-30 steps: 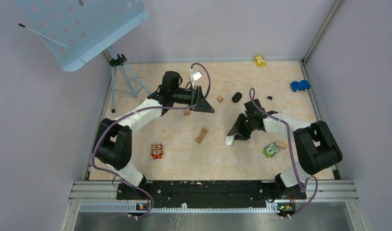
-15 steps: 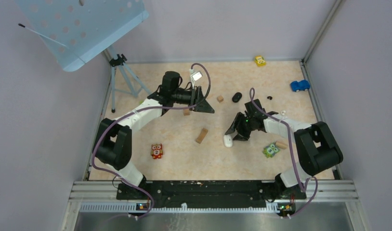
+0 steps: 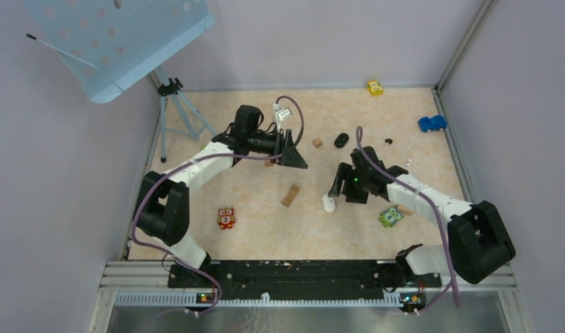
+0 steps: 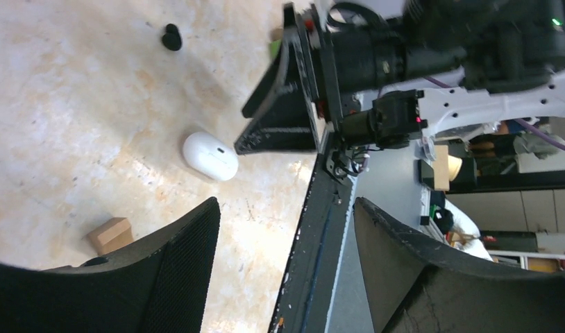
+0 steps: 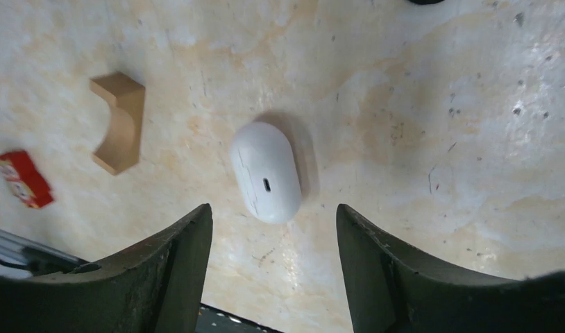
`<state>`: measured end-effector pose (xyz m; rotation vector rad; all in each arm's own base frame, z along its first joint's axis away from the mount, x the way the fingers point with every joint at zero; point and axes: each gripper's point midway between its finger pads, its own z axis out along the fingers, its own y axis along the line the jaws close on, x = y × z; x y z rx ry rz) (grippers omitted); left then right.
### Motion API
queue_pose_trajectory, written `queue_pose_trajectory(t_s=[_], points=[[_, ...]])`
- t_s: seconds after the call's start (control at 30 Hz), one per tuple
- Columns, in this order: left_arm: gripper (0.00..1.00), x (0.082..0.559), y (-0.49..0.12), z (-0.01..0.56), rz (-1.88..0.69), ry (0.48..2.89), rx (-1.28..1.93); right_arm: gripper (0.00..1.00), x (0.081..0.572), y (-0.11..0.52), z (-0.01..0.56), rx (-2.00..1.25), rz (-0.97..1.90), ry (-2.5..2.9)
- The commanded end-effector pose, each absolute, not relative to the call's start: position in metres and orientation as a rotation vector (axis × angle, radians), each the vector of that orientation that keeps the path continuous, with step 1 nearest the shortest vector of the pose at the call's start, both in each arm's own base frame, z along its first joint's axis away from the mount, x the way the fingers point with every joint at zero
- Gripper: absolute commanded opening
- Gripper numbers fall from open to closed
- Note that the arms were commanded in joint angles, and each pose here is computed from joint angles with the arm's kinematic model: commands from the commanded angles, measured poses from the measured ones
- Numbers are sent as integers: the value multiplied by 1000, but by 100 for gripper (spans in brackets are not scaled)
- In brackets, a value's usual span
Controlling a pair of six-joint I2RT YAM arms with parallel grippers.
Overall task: Insert the wireless bluetooth earbuds into the charging case
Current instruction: Place the charging case at the center of the board, then pick up the charging case from the center of the board.
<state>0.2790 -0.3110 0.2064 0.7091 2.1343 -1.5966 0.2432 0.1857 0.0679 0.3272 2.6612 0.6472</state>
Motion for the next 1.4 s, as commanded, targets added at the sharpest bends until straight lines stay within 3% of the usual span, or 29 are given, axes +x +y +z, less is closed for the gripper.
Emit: queue_pose_trajectory(t_s=[0.0, 0.2, 0.47, 0.7, 0.87, 1.03, 1.3, 1.37], points=[[77, 294, -304, 234, -1424, 2064, 700, 64, 244, 180, 75, 112, 363, 2615], [89, 318, -286, 234, -1174, 2074, 574, 66, 242, 194, 69, 48, 190, 2586], [91, 314, -281, 220, -1150, 2129, 578, 65, 238, 211, 42, -96, 188, 2630], [92, 325, -276, 214, -1094, 2168, 485, 53, 233, 212, 21, -149, 135, 2674], [99, 335, -266, 202, -1014, 2223, 315, 35, 235, 214, 28, -136, 163, 2649], [99, 328, -272, 195, -1106, 2289, 265, 24, 240, 223, 54, -152, 280, 2551], [98, 272, -300, 204, -1641, 2225, 395, 24, 241, 234, 110, -224, 539, 2269], [94, 269, -302, 200, -1683, 2230, 385, 24, 239, 236, 117, -236, 575, 2240]])
